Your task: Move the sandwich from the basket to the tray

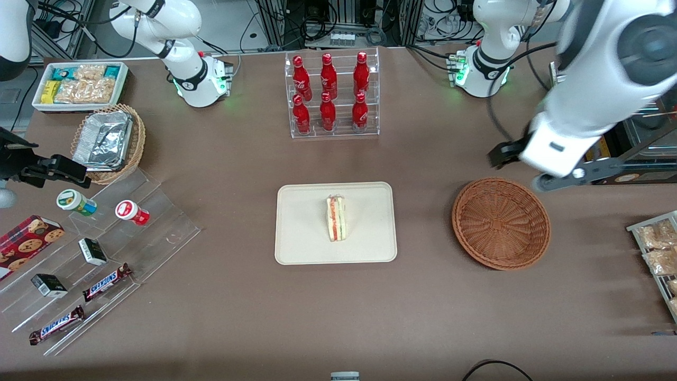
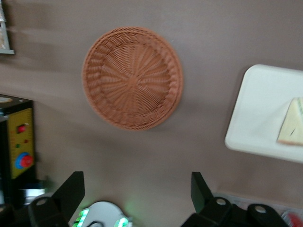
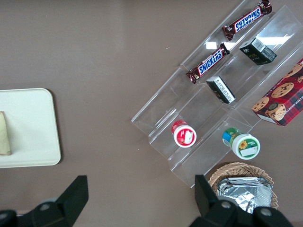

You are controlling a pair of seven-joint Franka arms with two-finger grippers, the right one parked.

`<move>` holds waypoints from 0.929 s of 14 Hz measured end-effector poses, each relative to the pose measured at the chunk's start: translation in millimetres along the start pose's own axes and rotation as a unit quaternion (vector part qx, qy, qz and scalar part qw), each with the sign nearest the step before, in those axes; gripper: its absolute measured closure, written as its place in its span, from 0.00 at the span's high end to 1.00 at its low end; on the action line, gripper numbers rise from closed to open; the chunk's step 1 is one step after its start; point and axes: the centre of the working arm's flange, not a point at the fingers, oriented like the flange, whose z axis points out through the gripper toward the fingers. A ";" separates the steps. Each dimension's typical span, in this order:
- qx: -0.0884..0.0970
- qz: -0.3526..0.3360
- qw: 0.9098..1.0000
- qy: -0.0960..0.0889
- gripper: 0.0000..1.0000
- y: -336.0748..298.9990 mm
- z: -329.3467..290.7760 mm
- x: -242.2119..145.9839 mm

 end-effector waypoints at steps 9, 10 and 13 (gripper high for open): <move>-0.018 0.088 0.996 -0.018 0.99 -146.8 -8.1 -25.7; -0.020 0.086 0.996 -0.017 0.99 -153.9 -6.4 -29.3; -0.022 0.078 0.997 -0.016 0.99 -164.7 -3.9 -33.0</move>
